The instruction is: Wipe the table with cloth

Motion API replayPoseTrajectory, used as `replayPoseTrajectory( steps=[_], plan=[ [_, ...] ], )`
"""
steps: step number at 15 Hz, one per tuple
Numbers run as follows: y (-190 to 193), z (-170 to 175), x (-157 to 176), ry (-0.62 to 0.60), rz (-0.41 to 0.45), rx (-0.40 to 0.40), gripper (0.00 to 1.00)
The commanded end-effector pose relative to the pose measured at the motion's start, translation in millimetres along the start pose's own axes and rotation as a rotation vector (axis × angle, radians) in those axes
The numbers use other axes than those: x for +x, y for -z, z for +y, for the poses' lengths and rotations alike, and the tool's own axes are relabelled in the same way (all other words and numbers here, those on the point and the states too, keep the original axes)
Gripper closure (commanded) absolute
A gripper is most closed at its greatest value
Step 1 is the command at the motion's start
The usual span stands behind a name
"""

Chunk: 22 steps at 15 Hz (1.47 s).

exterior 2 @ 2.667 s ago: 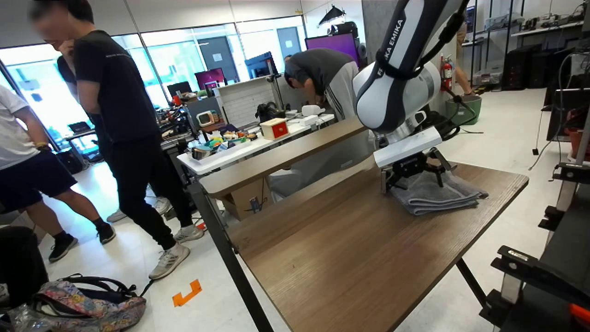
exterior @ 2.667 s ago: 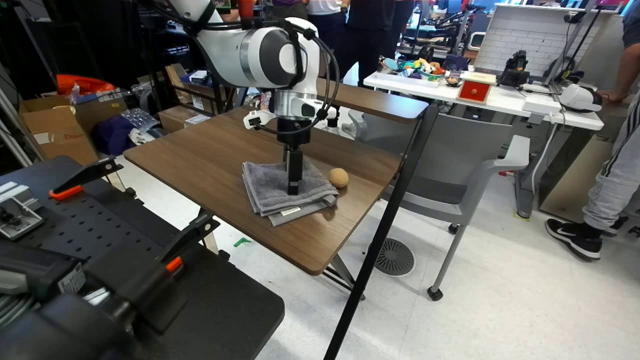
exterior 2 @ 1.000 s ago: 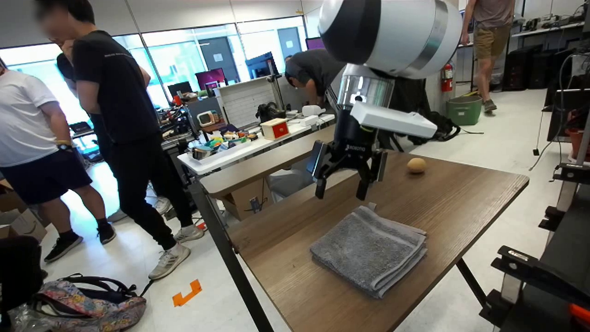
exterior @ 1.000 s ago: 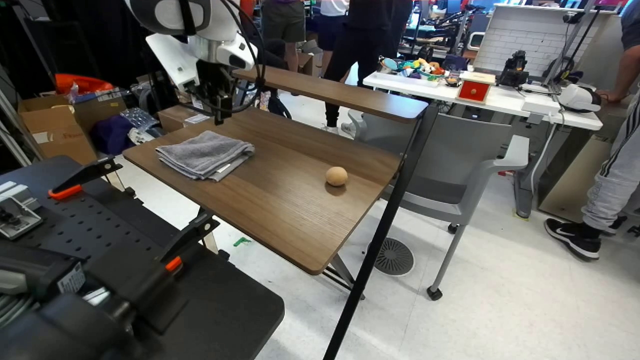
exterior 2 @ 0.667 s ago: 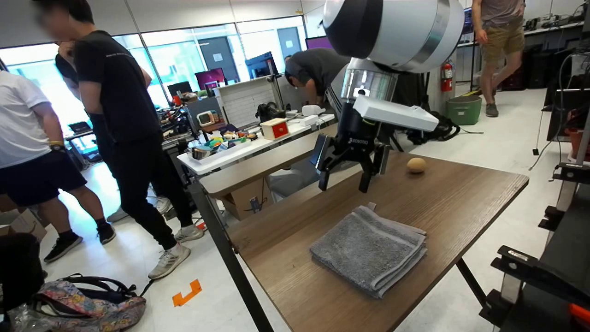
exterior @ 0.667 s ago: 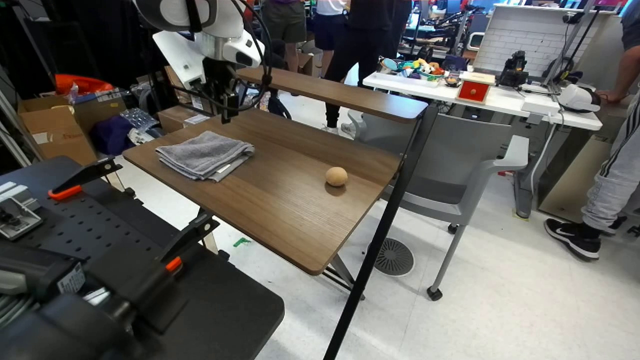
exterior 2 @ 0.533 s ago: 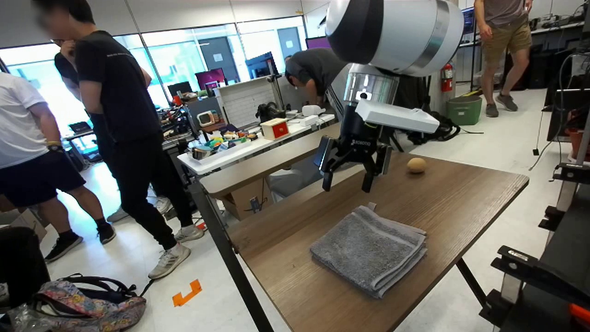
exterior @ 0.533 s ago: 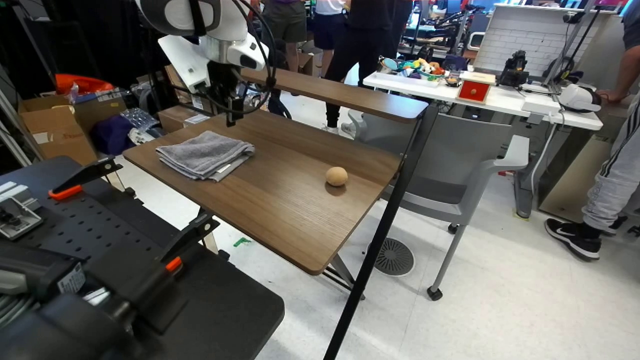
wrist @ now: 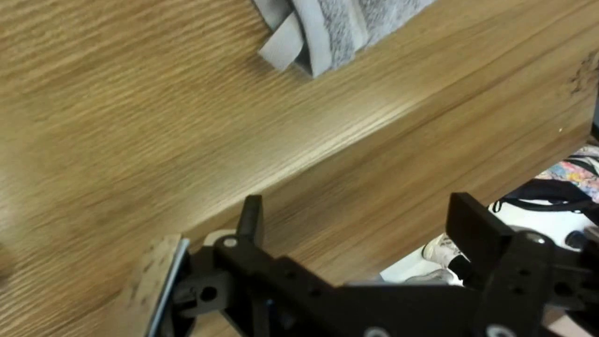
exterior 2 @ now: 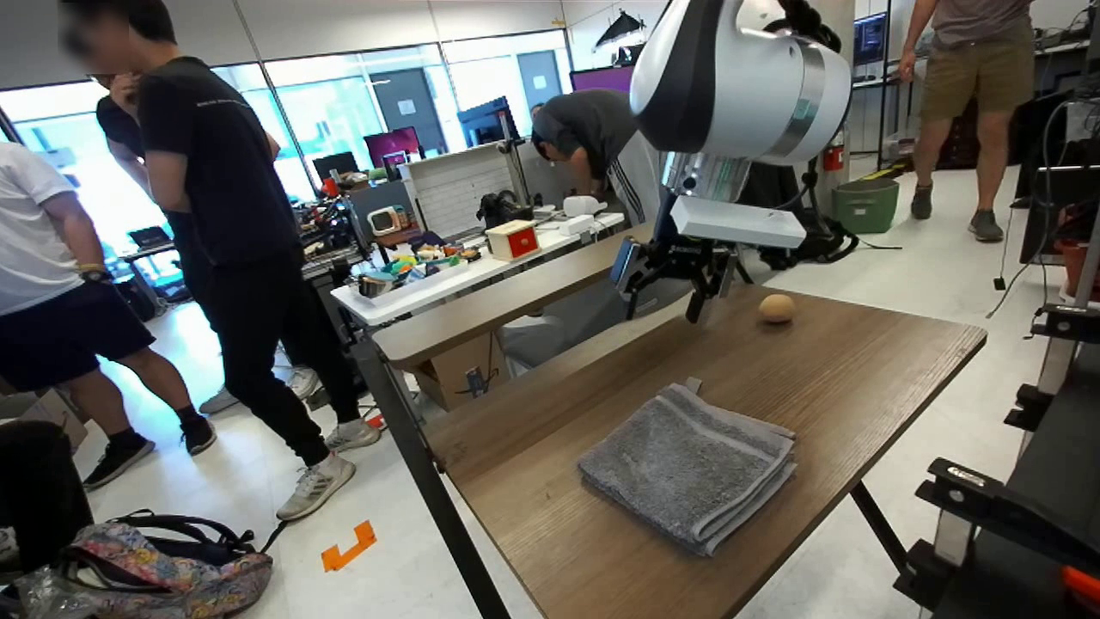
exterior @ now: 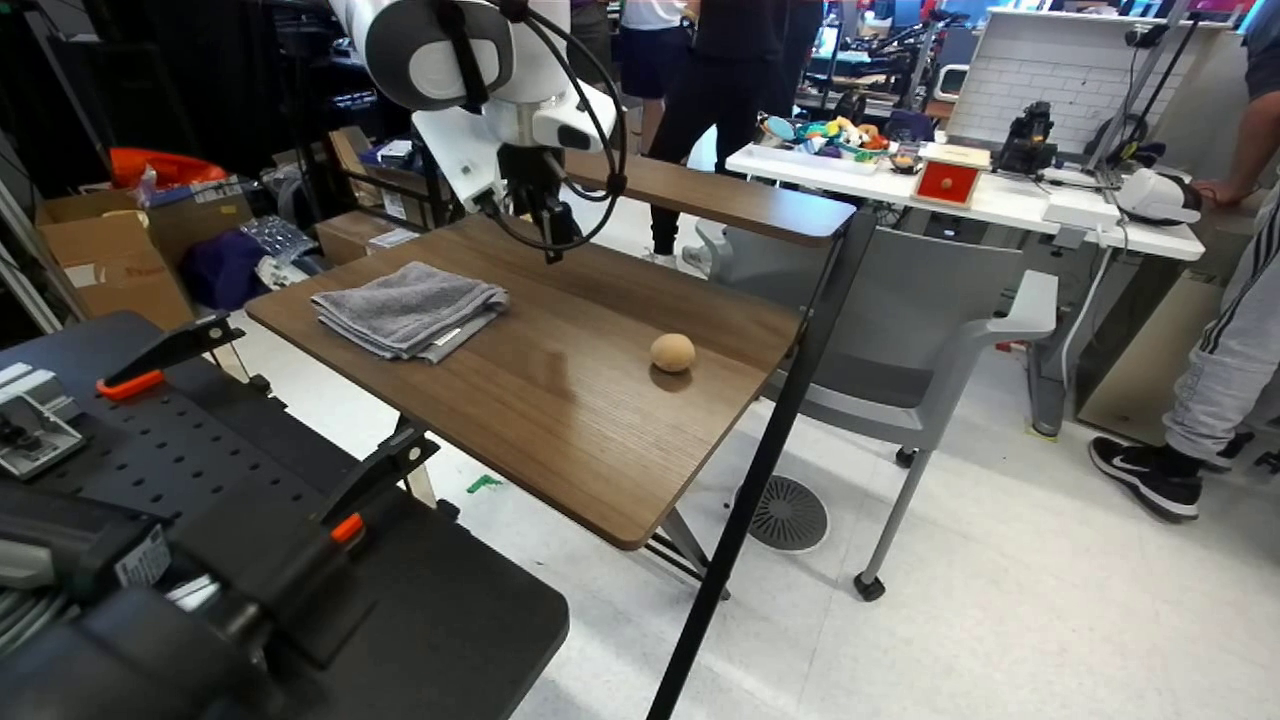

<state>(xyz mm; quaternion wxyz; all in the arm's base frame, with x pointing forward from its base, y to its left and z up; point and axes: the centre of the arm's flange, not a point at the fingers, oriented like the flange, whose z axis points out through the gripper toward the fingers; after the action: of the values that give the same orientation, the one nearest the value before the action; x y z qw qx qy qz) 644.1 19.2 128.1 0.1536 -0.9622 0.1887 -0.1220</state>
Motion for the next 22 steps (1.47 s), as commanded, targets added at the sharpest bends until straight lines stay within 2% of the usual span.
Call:
replayPoseTrajectory(
  steps=[1,3,4,9,15,16,22],
  plan=[
    [0.2,2.6,4.3,-0.004,0.013,-0.001,0.00],
    [-1.3,3.7,7.7,-0.008,0.019,0.000,0.00],
    [-2.2,7.0,9.0,-0.023,0.023,-0.024,0.00],
    [9.8,42.6,16.2,-0.198,0.069,-0.214,0.00],
    [35.6,54.9,18.2,-0.244,0.170,-0.380,0.00],
    [21.5,64.5,22.4,-0.234,0.162,-0.334,0.00],
    [19.8,66.1,20.9,-0.240,0.161,-0.341,0.00]
  ],
)
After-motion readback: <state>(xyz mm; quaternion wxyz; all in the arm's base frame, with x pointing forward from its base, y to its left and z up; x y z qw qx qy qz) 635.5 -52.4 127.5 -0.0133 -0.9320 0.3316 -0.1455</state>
